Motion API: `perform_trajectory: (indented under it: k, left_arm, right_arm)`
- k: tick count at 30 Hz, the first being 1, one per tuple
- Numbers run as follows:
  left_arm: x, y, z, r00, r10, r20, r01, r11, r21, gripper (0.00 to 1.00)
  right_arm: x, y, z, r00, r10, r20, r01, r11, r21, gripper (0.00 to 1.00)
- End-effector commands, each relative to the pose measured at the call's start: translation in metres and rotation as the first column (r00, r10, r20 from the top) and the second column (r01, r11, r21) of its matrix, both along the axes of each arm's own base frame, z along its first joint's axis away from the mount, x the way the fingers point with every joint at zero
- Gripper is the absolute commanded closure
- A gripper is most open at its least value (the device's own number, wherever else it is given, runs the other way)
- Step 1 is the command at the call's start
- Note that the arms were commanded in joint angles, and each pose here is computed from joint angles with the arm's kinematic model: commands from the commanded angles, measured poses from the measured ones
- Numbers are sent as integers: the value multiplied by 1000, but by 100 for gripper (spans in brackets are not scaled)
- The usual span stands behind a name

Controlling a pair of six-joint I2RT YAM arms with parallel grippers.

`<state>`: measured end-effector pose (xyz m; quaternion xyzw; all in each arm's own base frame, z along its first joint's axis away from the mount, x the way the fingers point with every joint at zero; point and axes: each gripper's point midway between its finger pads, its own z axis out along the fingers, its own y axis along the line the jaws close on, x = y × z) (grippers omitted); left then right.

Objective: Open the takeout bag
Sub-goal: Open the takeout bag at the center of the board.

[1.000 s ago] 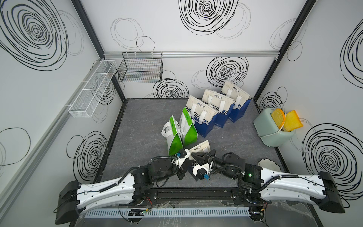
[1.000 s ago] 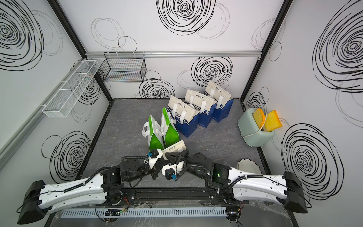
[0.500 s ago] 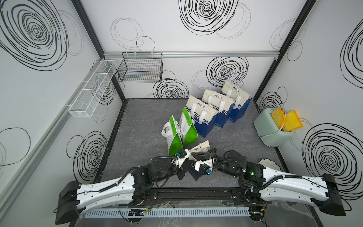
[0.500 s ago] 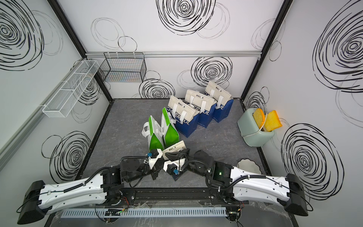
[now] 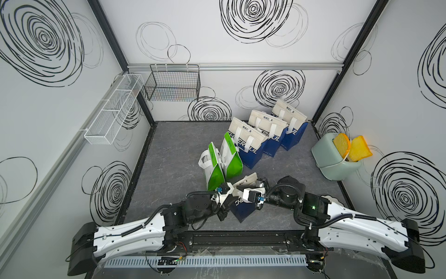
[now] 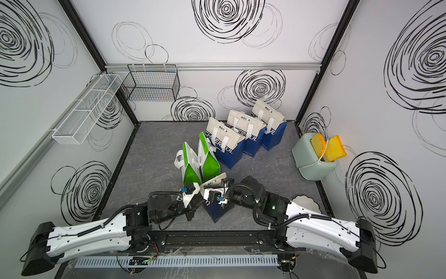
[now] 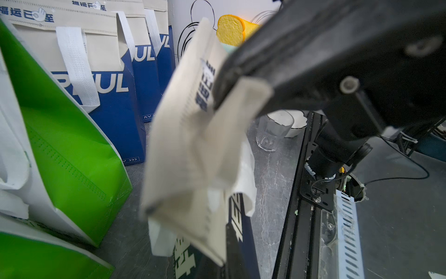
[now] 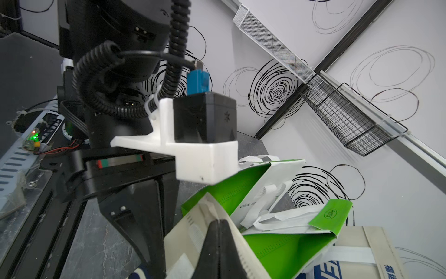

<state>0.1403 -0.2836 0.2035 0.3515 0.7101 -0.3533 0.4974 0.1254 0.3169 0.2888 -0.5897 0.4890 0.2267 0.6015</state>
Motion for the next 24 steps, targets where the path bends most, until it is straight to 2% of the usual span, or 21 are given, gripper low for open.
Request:
perform_trajectory:
  k: [1,7,8,15,24]
  left_arm:
    - [-1,-5,36,999,-8,40,11,996,-91,95]
    - [4,-1,35,999,22,36,-20,998,-52,95]
    - [4,0,35,999,25,34,-23,999,-45,100]
    - [5,2,39,998,30,46,-29,999,-31,100]
    - [5,0,33,999,26,30,-26,1000,0,100]
  right_arm:
    - [-2,-1,42,1000,26,-14,-24,994,106,100]
    - [7,-5,43,999,7,-45,-5,999,44,100]
    - [8,-6,43,999,6,-48,-4,999,38,100]
    - [13,-6,38,997,22,-80,-23,1000,-17,100]
    - [21,-4,45,989,6,-145,-11,999,-33,100]
